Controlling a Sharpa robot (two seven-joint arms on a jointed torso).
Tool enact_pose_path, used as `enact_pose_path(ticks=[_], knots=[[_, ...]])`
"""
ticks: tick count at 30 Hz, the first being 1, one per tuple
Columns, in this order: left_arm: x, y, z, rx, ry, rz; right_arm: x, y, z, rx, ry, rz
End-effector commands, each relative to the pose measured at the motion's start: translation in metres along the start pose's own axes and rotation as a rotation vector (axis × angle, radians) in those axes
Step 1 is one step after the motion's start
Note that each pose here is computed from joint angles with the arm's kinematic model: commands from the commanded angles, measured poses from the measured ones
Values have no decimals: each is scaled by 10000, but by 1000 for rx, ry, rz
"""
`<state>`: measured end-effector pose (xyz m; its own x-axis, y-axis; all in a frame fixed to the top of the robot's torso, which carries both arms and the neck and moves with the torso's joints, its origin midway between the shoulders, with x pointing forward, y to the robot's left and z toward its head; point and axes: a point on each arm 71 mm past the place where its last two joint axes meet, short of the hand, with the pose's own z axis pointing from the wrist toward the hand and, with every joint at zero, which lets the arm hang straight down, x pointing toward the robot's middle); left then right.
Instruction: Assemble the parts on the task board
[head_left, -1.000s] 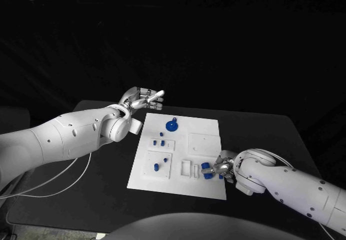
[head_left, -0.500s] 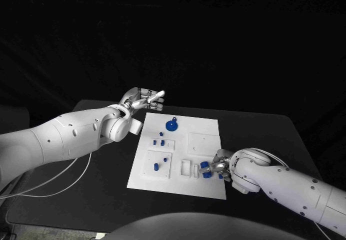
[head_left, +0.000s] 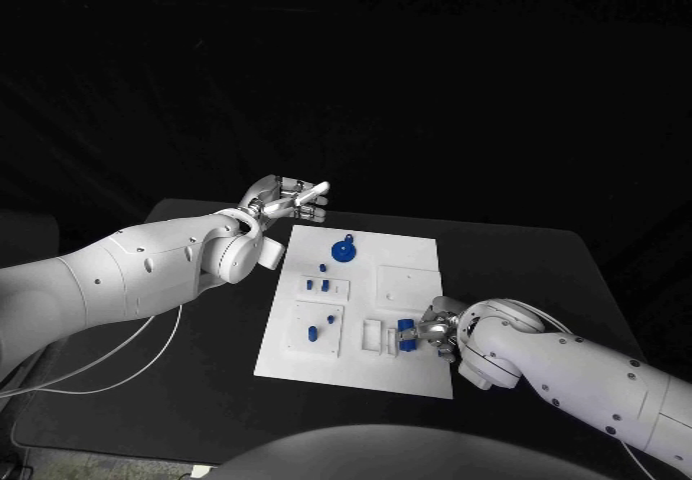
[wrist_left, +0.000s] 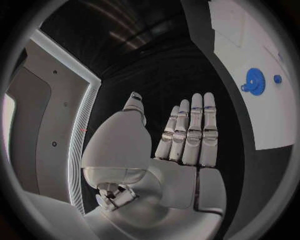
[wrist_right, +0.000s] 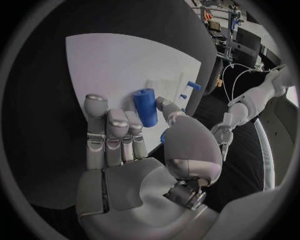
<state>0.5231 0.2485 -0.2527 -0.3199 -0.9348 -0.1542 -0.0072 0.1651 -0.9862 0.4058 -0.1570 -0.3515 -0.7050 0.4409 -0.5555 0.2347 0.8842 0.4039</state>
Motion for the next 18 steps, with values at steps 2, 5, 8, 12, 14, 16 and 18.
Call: enact_pose_path(ticks=[2, 5, 8, 12, 14, 16, 18], knots=[[14, -4, 1, 0, 13, -13, -21, 86, -56, -44, -3, 128], [14, -3, 1, -1, 14, -14, -35, 143, -89, -58, 5, 151], [17, -1, 4, -3, 15, -14, -18, 212, -96, -70, 30, 158], [31, -1, 10, -5, 19, -15, 16, 325, -87, -86, 62, 153], [39, -1, 13, -5, 22, -17, 34, 377, -80, -92, 78, 147], [44, -1, 14, -6, 24, -17, 49, 421, -67, -93, 93, 134], [46, 0, 15, -7, 25, -17, 67, 439, -52, -90, 103, 122]])
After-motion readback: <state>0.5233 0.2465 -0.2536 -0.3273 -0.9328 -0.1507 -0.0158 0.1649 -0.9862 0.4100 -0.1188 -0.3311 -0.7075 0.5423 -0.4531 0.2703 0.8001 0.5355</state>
